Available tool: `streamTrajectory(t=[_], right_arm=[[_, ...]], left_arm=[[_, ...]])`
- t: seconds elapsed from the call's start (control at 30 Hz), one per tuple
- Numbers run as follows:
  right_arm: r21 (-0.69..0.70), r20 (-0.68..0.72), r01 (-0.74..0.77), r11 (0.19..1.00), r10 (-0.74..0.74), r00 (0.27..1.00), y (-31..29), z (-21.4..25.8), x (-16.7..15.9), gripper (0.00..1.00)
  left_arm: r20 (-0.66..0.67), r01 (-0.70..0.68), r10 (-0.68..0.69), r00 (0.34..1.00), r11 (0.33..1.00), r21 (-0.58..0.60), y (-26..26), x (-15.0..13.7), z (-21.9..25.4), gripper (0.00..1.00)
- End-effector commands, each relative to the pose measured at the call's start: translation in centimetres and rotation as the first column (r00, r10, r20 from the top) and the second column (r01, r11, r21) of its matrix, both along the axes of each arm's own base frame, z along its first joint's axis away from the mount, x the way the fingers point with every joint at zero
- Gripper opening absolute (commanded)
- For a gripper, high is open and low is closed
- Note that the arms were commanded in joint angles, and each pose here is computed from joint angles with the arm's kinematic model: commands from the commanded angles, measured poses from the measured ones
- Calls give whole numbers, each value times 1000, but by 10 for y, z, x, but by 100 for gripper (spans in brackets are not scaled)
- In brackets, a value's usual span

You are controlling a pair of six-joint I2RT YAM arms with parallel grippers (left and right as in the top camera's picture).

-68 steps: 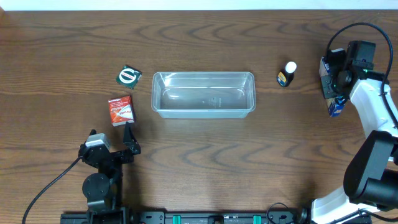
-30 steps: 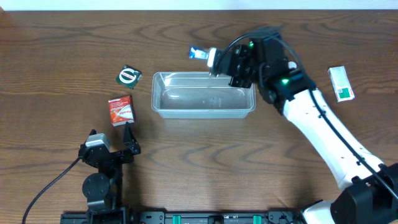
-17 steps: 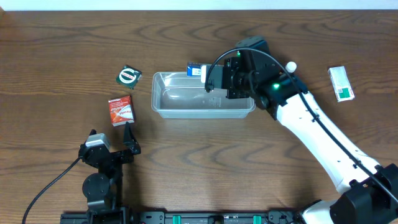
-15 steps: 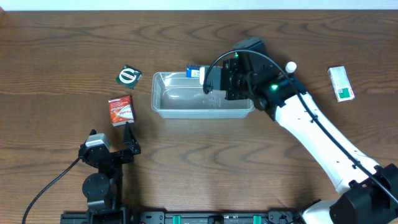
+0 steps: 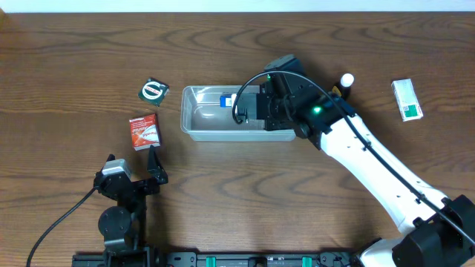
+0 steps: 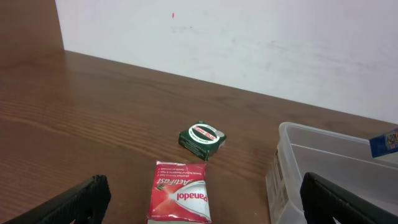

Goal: Pack container
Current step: 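Carry the blue box with right gripper and lower it into container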

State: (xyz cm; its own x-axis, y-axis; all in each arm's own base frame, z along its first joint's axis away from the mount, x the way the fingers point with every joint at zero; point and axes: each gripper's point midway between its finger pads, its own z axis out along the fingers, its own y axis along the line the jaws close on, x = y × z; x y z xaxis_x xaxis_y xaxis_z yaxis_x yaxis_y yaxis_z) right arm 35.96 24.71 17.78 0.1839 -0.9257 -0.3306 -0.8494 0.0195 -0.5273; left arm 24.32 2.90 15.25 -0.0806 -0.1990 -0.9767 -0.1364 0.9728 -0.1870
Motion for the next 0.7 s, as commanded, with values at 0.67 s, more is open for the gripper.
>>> streamTrajectory(t=[0.67], right_arm=[[-69, -110, 88, 994, -95, 989, -18, -72, 35, 1]], left_arm=[[-49, 4, -3, 999, 1000, 10, 0, -1, -16, 98]])
